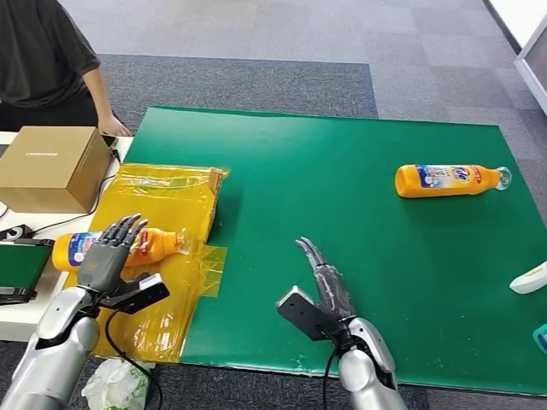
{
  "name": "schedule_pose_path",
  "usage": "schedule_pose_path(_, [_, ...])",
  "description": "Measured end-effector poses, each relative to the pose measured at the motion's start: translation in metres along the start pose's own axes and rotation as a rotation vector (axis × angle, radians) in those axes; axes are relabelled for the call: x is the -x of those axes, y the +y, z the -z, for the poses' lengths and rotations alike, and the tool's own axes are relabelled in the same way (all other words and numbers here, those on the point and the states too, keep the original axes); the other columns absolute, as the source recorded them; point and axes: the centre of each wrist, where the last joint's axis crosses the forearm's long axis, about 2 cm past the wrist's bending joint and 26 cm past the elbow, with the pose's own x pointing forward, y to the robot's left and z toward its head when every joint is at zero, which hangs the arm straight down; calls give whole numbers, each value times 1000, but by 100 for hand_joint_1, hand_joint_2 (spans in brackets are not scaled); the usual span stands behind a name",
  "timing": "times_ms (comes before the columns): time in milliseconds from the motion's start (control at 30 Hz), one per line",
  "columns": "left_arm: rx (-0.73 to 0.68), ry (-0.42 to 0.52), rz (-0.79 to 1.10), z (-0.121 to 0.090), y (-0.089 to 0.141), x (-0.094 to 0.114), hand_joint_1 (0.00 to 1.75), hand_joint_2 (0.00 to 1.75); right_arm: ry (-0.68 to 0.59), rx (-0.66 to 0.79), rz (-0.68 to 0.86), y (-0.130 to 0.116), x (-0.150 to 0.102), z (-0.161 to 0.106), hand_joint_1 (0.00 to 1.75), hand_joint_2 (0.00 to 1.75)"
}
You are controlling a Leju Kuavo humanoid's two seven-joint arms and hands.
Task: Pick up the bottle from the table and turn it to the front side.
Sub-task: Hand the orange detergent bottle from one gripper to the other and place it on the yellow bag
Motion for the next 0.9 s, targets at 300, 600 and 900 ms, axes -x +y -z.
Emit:
schedule_pose_path(300, [-304, -74, -63, -9, 26, -48, 0, 175, 43, 22, 0, -1, 0, -6, 0, 175])
schedule_pose_path(600, [-539, -145, -545, -36, 40, -89, 0, 175, 52, 102, 31, -13, -1, -26, 0, 175])
schedule_pose_path(900, [-537, -122, -998, -51, 17, -107, 0, 175, -35, 211, 188, -25, -4, -49, 0, 175])
